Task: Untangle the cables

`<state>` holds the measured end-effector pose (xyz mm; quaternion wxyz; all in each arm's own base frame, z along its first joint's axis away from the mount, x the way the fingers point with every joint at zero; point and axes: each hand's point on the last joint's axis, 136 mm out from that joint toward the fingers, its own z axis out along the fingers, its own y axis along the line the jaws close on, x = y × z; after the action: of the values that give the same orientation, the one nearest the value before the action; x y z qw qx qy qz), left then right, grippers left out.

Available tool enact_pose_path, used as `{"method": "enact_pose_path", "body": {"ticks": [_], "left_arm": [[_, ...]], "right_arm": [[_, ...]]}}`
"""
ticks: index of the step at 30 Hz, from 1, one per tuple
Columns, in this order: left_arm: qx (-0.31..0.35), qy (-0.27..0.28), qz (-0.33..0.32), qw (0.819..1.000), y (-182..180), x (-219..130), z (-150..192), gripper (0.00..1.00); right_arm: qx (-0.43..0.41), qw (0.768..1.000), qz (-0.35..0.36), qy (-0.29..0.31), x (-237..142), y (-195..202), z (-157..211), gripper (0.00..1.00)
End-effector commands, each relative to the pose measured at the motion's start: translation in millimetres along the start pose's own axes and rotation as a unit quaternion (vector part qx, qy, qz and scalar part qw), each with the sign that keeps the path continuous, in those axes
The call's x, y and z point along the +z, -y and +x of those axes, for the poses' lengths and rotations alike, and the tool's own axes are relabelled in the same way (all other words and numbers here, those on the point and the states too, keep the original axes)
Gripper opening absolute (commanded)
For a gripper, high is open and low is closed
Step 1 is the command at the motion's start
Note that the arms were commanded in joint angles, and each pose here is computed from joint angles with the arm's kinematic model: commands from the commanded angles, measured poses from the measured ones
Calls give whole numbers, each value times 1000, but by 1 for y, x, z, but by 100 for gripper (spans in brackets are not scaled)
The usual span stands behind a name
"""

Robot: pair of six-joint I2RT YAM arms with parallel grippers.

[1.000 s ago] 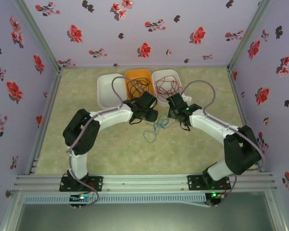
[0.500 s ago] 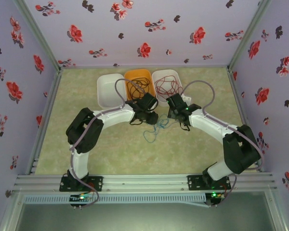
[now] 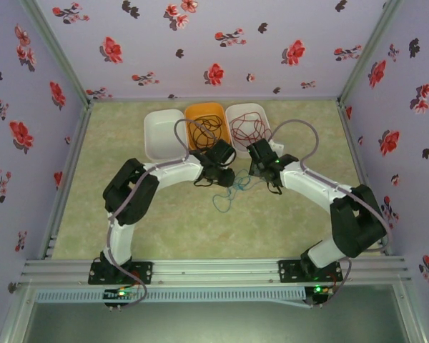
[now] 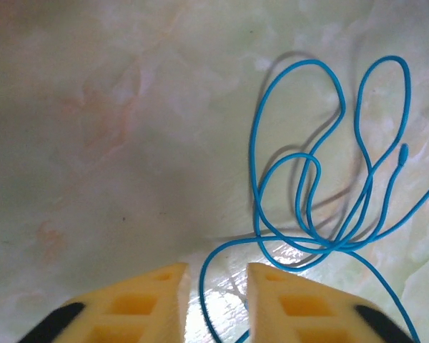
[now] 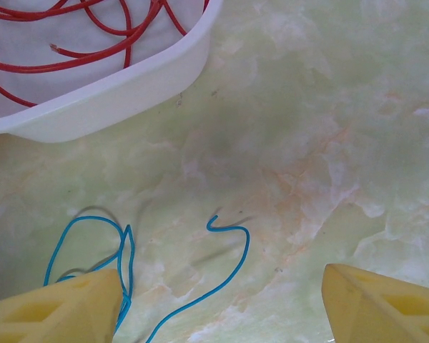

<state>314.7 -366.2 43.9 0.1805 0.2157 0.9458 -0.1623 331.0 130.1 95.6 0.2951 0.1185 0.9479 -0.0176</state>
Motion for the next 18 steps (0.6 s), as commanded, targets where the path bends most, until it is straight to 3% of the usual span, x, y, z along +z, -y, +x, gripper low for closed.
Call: {"method": "enact_pose_path", "body": {"ticks": [1,11,18], "left_arm": [[13,-1,7,1000,8,-4,-4,20],[22,44,-7,999,4,-32,-18,3],[25,91,-8,996,1,-53,-27,0]], "right_arm": [[10,1000,3,2,3,-1,-4,75],[13,1000,-20,-14,10,-14,0,75],[21,998,-58,-29,15,-29,6,75]]}}
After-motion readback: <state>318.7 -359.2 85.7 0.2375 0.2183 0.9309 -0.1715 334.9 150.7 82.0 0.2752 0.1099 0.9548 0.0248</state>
